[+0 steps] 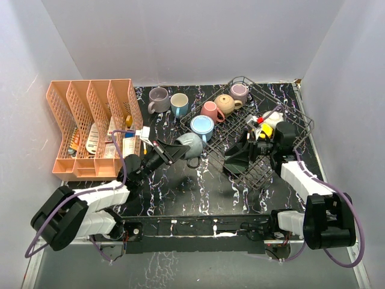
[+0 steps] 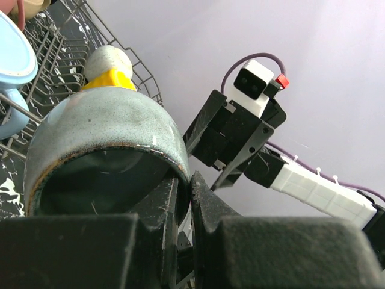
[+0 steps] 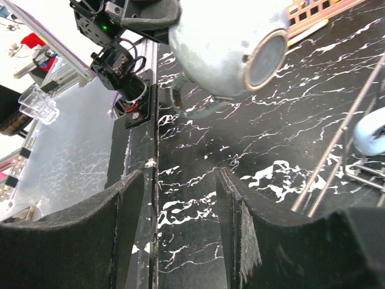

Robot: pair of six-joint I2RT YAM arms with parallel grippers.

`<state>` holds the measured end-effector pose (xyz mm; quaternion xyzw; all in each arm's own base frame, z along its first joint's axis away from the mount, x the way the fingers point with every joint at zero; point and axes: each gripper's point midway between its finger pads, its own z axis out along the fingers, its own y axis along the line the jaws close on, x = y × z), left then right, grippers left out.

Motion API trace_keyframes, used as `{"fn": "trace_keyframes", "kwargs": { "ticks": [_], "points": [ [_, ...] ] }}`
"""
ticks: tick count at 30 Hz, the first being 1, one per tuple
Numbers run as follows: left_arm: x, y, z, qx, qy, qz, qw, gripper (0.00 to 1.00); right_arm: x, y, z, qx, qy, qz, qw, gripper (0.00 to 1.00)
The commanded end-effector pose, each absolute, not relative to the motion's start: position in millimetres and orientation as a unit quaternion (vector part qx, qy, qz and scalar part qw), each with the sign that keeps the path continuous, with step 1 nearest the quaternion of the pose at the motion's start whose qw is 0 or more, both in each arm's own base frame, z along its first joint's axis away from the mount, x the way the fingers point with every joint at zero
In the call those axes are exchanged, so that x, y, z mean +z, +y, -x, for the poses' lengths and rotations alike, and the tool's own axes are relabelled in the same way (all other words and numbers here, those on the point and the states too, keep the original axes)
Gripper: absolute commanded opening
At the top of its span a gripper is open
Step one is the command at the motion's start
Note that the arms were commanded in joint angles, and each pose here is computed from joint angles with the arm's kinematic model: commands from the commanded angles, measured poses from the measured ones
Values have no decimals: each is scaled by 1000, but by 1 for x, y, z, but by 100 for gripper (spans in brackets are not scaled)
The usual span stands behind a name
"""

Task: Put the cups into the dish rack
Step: Turn the cup upside down in the dish rack.

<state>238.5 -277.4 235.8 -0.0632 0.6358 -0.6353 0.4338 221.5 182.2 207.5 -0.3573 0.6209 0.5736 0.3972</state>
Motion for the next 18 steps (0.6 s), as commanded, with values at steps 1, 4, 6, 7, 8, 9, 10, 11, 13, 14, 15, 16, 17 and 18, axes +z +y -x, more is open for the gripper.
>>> {"fn": "trace_keyframes", "kwargs": {
  "ticks": [1, 4, 6, 7, 8, 9, 10, 11, 13, 14, 15, 16, 17, 18],
  "points": [
    [336, -272, -238, -701, 491, 49, 516, 0, 210, 196, -226, 574, 619, 357, 400, 54],
    [344, -278, -242, -704, 481, 43, 521, 0, 212, 200, -230, 577, 622, 351, 396, 54],
    [351, -280, -244, -705, 474, 40, 527, 0, 219, 203, -234, 589, 628, 340, 379, 54],
    [355, -281, -245, -705, 470, 39, 530, 0, 223, 204, -236, 597, 629, 336, 368, 55],
    [359, -281, -246, -705, 465, 38, 534, 0, 226, 205, -238, 604, 632, 331, 355, 59],
    [364, -281, -247, -705, 459, 36, 540, 0, 229, 206, -239, 613, 636, 323, 340, 61],
    [368, -281, -247, -706, 453, 35, 543, 0, 230, 207, -240, 619, 639, 318, 328, 62],
    [372, -281, -247, -708, 447, 33, 547, 0, 232, 208, -241, 625, 643, 310, 316, 65],
    [381, -281, -248, -711, 433, 30, 553, 0, 237, 210, -242, 633, 648, 300, 300, 68],
    [385, -281, -248, -713, 426, 28, 556, 0, 240, 212, -242, 635, 649, 296, 296, 71],
    [388, -282, -248, -716, 420, 27, 557, 0, 243, 213, -243, 636, 651, 291, 295, 76],
    [393, -282, -248, -720, 412, 26, 558, 0, 247, 216, -242, 637, 652, 288, 293, 80],
    [397, -282, -248, -723, 406, 26, 558, 0, 251, 218, -242, 640, 652, 284, 292, 82],
    [401, -282, -247, -728, 399, 25, 558, 0, 255, 221, -241, 642, 650, 282, 292, 84]
  ]
}}
